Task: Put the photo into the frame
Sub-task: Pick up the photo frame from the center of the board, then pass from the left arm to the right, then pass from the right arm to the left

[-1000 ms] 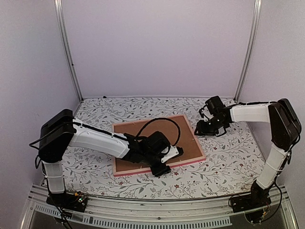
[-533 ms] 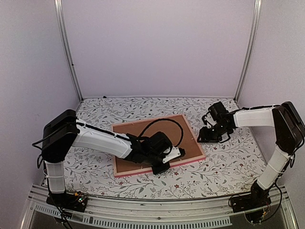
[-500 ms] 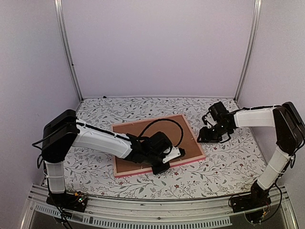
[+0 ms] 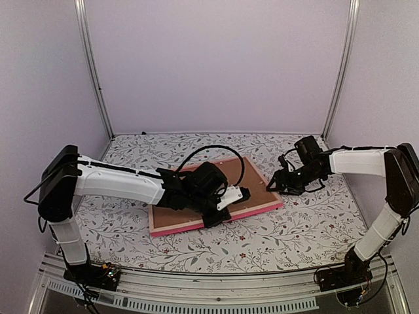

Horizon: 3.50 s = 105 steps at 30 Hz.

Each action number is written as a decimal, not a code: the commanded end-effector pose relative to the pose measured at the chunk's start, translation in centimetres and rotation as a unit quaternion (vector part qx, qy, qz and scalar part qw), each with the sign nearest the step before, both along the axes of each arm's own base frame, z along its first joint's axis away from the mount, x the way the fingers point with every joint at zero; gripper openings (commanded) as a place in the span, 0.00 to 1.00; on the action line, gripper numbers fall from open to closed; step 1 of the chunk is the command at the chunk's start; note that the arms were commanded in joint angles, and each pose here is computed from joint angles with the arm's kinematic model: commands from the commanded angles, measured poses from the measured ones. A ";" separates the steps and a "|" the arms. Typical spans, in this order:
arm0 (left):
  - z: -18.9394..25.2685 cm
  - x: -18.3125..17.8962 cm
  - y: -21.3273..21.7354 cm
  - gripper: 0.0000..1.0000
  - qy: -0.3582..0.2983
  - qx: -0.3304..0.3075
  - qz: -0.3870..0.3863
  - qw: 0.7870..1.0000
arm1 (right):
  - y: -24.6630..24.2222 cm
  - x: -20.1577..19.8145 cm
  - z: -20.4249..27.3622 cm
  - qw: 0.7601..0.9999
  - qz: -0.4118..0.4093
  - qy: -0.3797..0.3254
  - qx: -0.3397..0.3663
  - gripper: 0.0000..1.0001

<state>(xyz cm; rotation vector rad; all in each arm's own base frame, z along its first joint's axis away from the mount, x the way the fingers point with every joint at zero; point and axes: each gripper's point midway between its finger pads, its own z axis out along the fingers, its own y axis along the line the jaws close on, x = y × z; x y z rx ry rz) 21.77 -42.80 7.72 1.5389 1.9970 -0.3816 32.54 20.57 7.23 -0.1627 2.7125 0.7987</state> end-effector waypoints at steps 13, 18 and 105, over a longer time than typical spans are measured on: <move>2.9 1.1 -0.9 0.00 -0.005 -0.054 0.008 0.998 | 2.4 -3.7 -0.5 0.977 -0.001 0.088 0.195 0.50; 1.3 0.7 -0.5 0.03 0.008 -0.038 0.015 0.999 | 2.2 -3.4 0.0 0.974 -0.008 0.088 0.210 0.29; 18.5 8.1 4.4 0.00 -0.396 0.083 0.169 0.899 | -7.5 1.7 15.1 0.984 -0.090 -0.066 0.140 0.68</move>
